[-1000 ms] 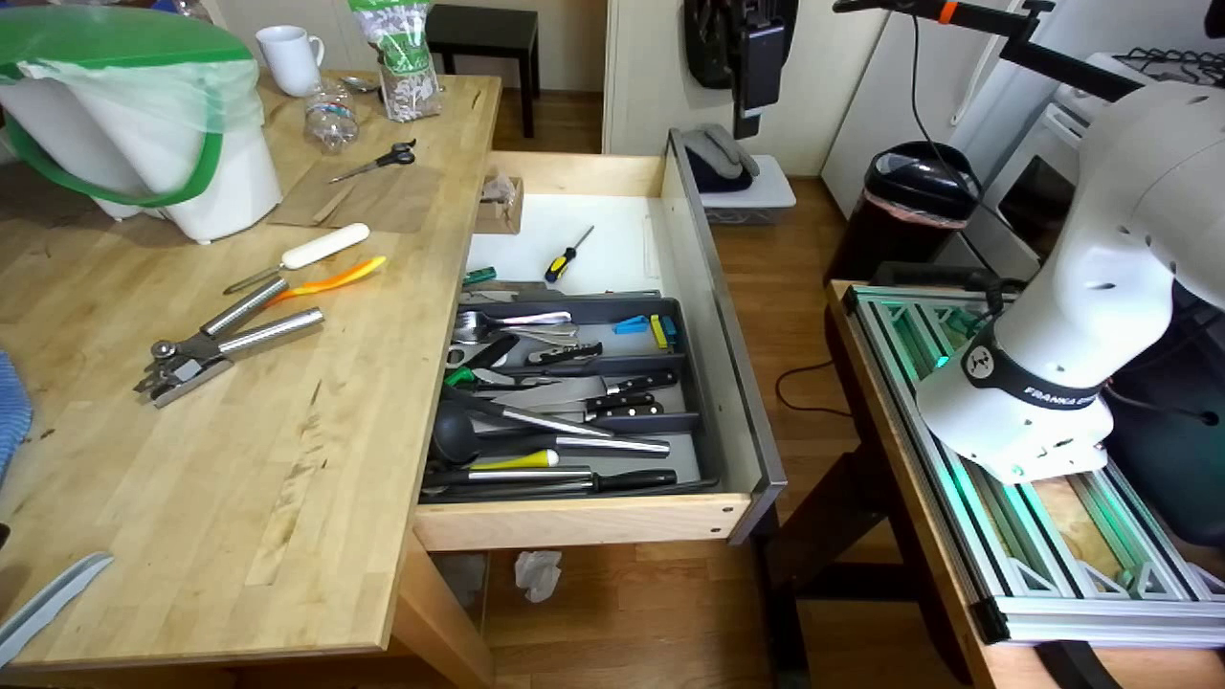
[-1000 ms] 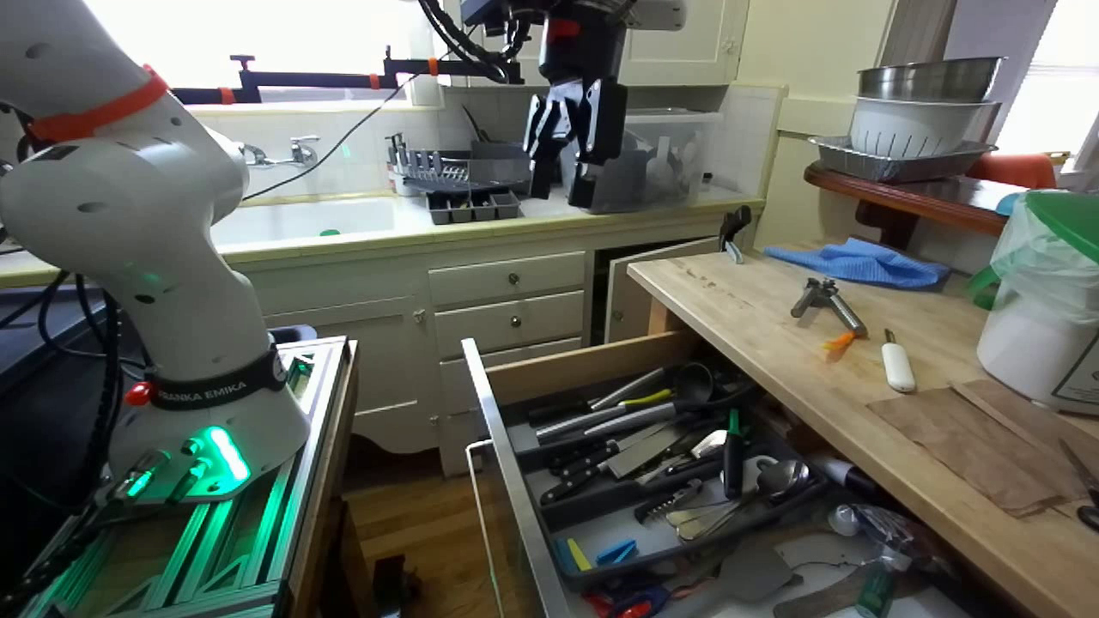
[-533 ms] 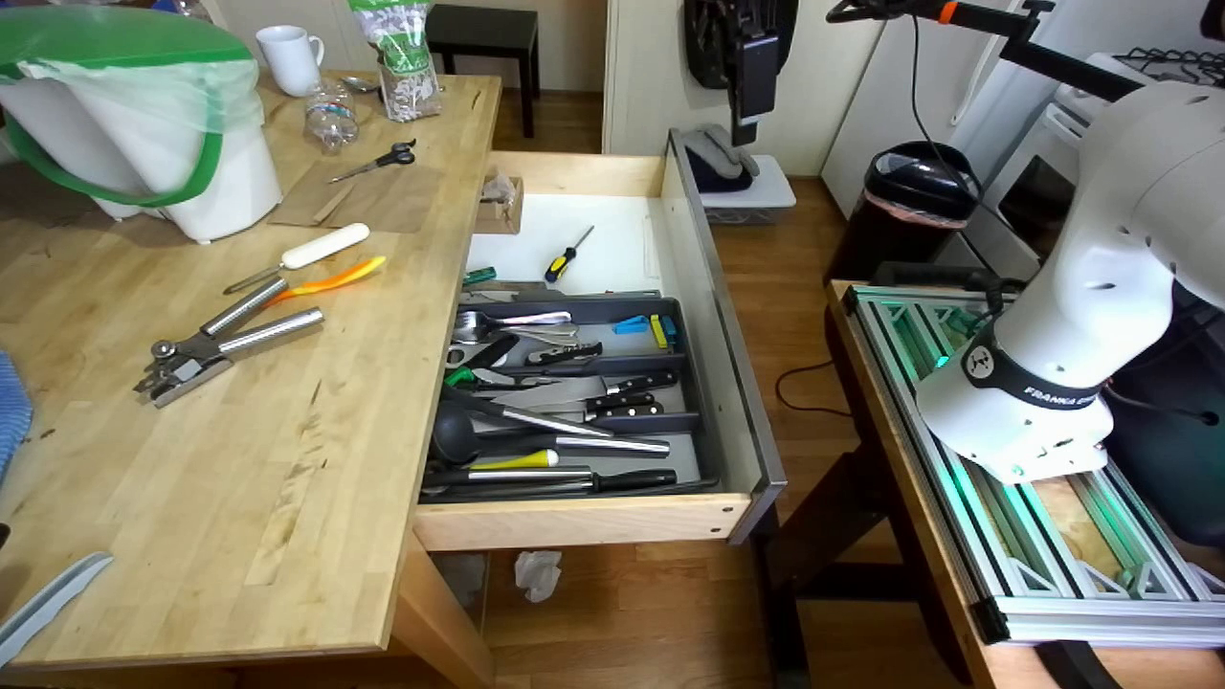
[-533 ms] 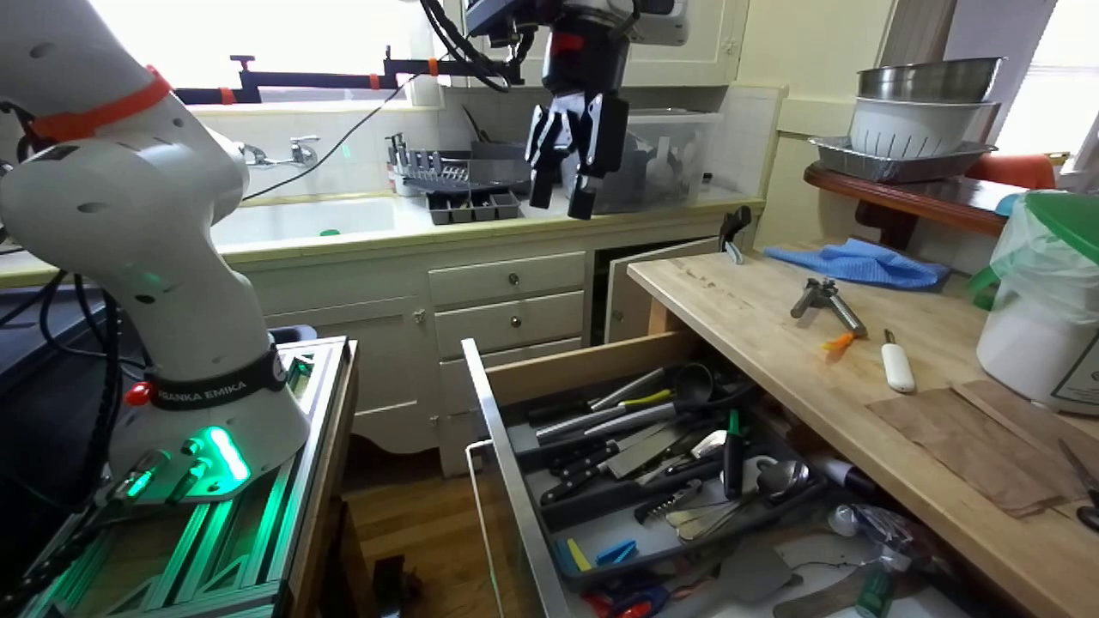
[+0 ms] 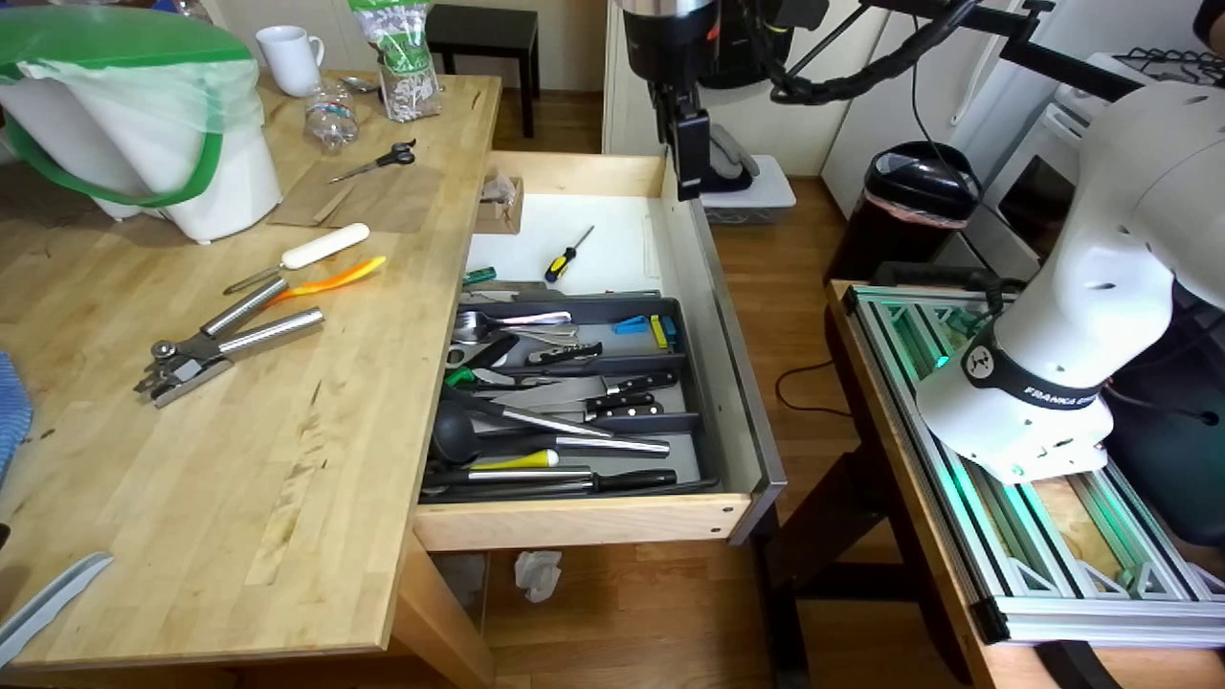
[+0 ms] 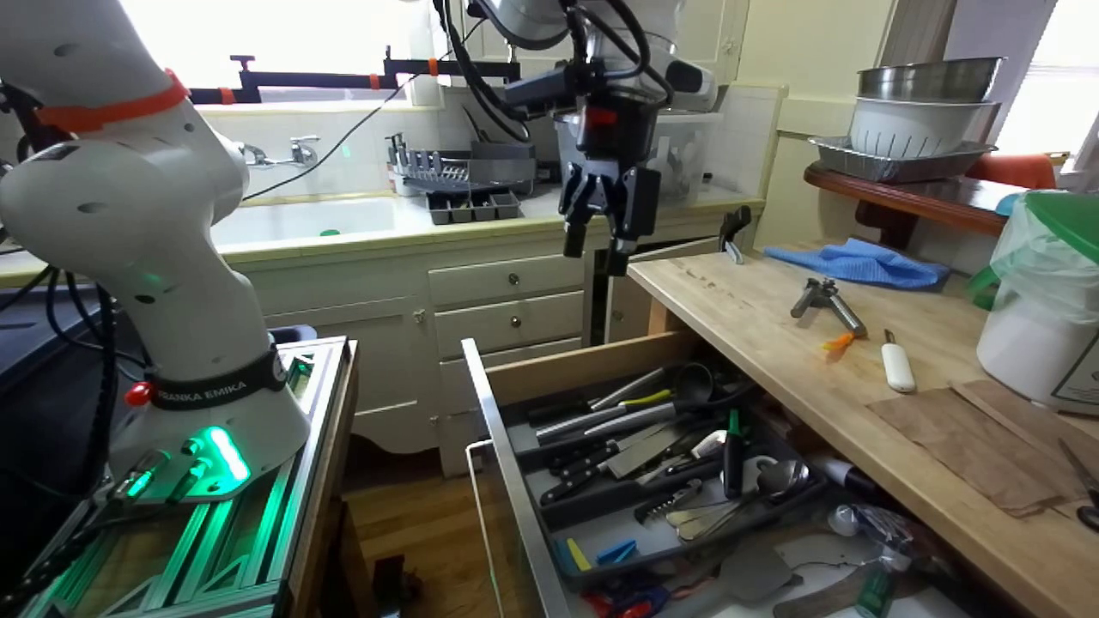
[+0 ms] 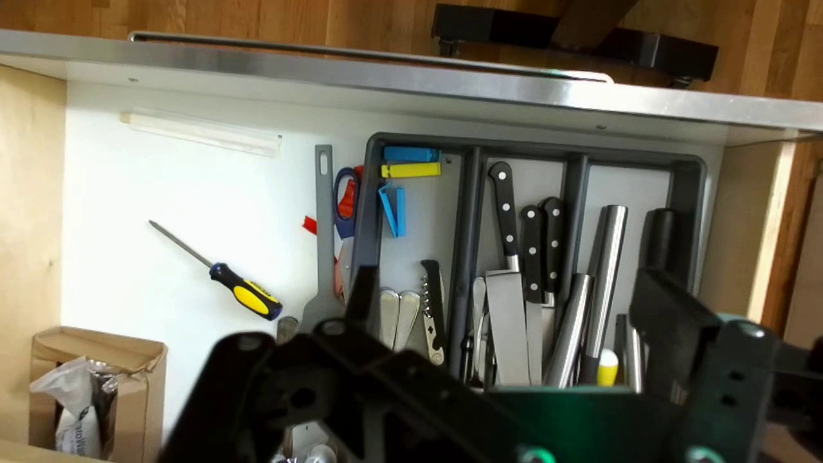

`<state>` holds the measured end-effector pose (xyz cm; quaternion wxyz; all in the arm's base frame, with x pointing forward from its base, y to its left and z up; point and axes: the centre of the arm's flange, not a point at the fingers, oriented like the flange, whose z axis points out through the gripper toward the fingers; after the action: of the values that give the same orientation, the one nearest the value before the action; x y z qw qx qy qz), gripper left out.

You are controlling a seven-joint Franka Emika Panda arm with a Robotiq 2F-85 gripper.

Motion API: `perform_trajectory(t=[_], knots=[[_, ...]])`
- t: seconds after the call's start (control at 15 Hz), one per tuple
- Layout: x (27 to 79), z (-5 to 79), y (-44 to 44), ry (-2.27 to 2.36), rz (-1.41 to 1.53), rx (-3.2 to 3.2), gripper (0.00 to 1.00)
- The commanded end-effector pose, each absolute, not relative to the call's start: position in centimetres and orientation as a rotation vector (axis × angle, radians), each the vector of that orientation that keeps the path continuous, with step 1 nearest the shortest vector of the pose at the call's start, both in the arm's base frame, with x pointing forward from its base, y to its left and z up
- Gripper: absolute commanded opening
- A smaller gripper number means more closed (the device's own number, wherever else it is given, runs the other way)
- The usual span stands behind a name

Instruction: Remove the silver spoon from the drawer and put it on the counter

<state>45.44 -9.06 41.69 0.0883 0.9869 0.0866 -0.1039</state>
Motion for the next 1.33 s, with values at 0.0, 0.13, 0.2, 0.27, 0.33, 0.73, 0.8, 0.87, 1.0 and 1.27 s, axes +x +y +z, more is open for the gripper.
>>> perform_trajectory(t=[0.0,0.13,0.2,0.27,0.33,0.73,0.8,0.87,1.0,1.27], knots=[[46.7,38.5,-9.2,0.251,-0.25,2.957,1.0],[47.3,36.7,-9.4,0.251,-0.203,2.954,1.0],[47.6,35.6,-9.5,0.249,-0.2,2.959,1.0],[47.8,34.7,-9.7,0.245,-0.188,2.961,1.0],[47.4,37.0,-9.2,0.276,-0.209,2.947,1.0],[47.5,36.8,-9.2,0.278,-0.203,2.947,1.0],[47.5,36.8,-9.2,0.278,-0.202,2.947,1.0],[47.5,36.8,-9.2,0.278,-0.202,2.947,1.0],[47.5,36.8,-9.2,0.278,-0.202,2.947,1.0],[48.6,35.0,-9.0,0.311,-0.127,2.916,1.0]])
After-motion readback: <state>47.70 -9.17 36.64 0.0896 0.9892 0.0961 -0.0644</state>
